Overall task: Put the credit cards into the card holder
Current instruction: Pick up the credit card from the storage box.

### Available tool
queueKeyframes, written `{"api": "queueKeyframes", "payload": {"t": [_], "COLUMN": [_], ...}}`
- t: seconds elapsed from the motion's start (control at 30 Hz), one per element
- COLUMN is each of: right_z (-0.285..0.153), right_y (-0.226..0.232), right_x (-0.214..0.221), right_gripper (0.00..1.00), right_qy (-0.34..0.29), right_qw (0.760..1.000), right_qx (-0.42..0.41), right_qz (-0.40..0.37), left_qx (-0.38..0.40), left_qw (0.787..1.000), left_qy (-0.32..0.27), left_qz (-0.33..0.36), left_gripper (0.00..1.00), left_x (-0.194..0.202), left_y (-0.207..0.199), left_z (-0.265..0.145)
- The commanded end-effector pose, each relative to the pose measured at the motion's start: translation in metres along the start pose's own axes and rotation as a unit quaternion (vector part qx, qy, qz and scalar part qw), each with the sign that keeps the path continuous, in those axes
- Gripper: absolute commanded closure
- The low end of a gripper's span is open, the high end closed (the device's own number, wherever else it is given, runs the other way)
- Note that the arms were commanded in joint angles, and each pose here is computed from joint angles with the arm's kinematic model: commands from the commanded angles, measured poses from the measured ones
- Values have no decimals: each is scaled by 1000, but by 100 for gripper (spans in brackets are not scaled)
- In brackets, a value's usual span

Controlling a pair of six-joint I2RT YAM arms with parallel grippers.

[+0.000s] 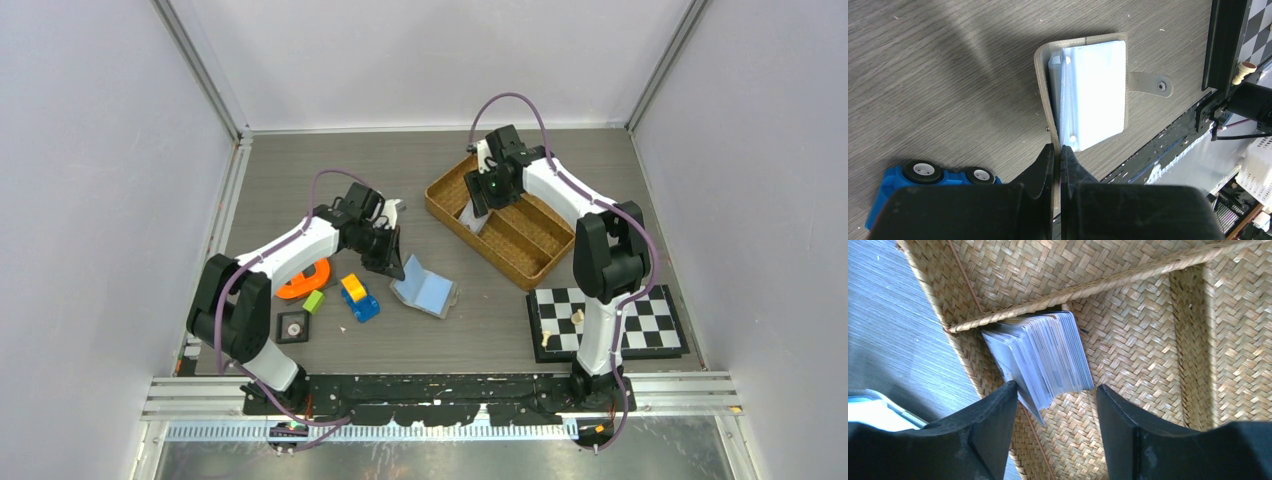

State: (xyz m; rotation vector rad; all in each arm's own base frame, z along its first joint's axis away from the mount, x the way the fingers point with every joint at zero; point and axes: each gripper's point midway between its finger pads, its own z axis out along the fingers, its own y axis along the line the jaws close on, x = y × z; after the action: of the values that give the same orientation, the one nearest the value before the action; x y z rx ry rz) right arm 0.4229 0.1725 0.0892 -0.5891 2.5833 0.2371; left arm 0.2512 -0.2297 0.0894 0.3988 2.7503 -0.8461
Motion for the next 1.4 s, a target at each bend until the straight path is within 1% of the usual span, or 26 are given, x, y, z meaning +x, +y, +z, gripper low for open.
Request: {"api": "queueKeyframes", "payload": {"t": [0.0,0.2,0.33,0.4,0.6,0.77,0.87,1.0,1.37], "right_z": [-28,-30,-30,-30,-32,-34,-35,-37,-45], "right_y": [-3,-3,-2,-2,-8,-9,-8,-5,-1], "right_x": [-26,-28,-28,-27,-28,-28,-30,-32,-36], "right_gripper": [41,48,50,49,41,39,44,52,69], "right_qy": [-42,-42,-39,-38,-36,-36,-38,-42,-51], "right_qw": [999,999,998,998,995,994,993,993,991], "right_qx": [22,32,41,46,83,99,101,103,113], "right_qz": [-8,-14,-19,-22,-33,-39,-42,-46,-53], "left_qx": [21,25,28,30,33,36,38,40,43], "left_qw": [1000,1000,1000,1000,999,999,999,999,999], "left_qy": [-5,-2,1,3,5,7,6,7,9], "left_qz": [-2,-4,-6,-7,-8,-10,-10,-10,-15], "left_gripper": [100,100,100,100,100,100,100,100,100], "left_x": [-5,-4,-3,-3,-2,-2,-2,-2,-1], "left_y": [-9,-9,-10,-10,-11,-12,-13,-13,-14], "left_z": [-3,-2,-1,0,0,1,1,1,2]}}
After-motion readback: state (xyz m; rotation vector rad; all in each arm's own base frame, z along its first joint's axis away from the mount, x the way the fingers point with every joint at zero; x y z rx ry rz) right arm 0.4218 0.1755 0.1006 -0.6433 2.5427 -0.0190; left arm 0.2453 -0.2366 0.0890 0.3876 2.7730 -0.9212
